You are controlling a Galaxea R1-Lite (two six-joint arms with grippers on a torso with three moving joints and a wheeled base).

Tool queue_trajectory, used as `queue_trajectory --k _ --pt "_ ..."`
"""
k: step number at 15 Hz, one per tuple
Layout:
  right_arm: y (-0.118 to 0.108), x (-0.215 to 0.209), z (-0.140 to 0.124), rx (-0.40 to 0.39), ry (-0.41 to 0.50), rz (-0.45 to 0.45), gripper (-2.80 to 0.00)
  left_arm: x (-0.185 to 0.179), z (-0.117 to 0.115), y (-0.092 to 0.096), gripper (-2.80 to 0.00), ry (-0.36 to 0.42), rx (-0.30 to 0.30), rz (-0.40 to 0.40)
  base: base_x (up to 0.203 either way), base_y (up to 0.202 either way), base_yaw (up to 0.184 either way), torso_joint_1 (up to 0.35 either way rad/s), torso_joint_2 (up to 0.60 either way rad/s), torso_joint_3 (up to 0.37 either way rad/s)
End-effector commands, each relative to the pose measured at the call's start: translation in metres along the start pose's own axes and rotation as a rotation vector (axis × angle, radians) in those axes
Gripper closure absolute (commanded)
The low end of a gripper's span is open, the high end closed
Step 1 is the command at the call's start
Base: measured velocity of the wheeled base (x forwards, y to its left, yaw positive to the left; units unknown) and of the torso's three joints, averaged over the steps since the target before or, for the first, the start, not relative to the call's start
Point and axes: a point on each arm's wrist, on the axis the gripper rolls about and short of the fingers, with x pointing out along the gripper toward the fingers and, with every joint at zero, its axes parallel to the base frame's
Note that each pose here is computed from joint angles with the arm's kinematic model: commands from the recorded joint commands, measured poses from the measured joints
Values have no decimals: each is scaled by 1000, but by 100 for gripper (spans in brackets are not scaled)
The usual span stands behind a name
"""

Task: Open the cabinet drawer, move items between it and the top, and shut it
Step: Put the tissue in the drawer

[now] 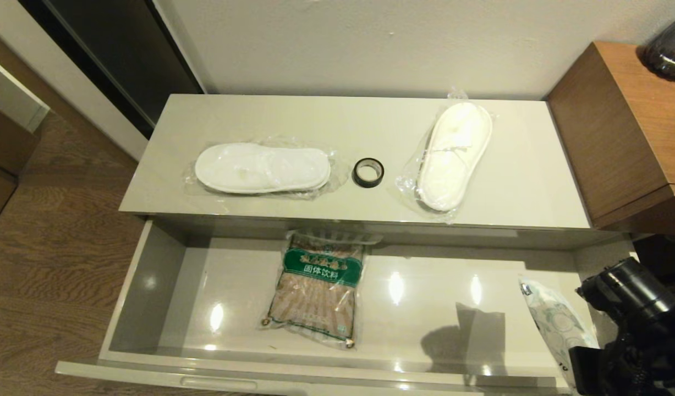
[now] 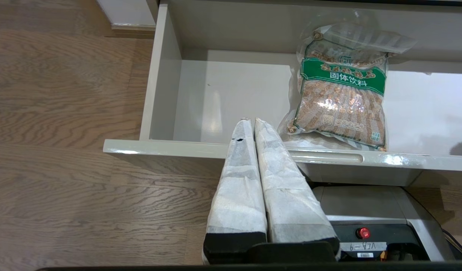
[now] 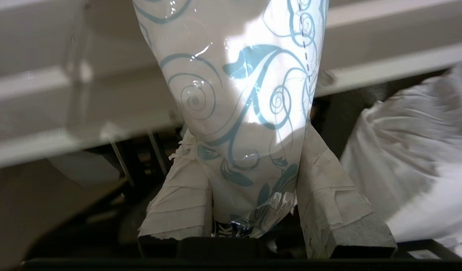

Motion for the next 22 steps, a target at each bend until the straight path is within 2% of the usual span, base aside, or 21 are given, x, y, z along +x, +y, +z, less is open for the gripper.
queue_trajectory --k 1,6,10,14,18,22 --pt "14 36 4 13 65 -39 0 0 0 0 0 0 -1 0 0 0 0 0 0 0" --pt "36 48 39 95 -44 14 0 0 0 0 0 0 -1 0 0 0 0 0 0 0" --pt "49 59 63 159 -71 17 0 0 0 0 0 0 -1 0 0 0 0 0 0 0" --pt "58 71 84 217 -121 -39 0 0 0 0 0 0 -1 0 0 0 0 0 0 0" --pt "60 84 85 226 -102 -59 0 0 0 0 0 0 -2 0 0 0 0 0 0 0" --pt "63 106 95 258 -132 -111 0 0 0 0 0 0 -2 0 0 0 0 0 0 0"
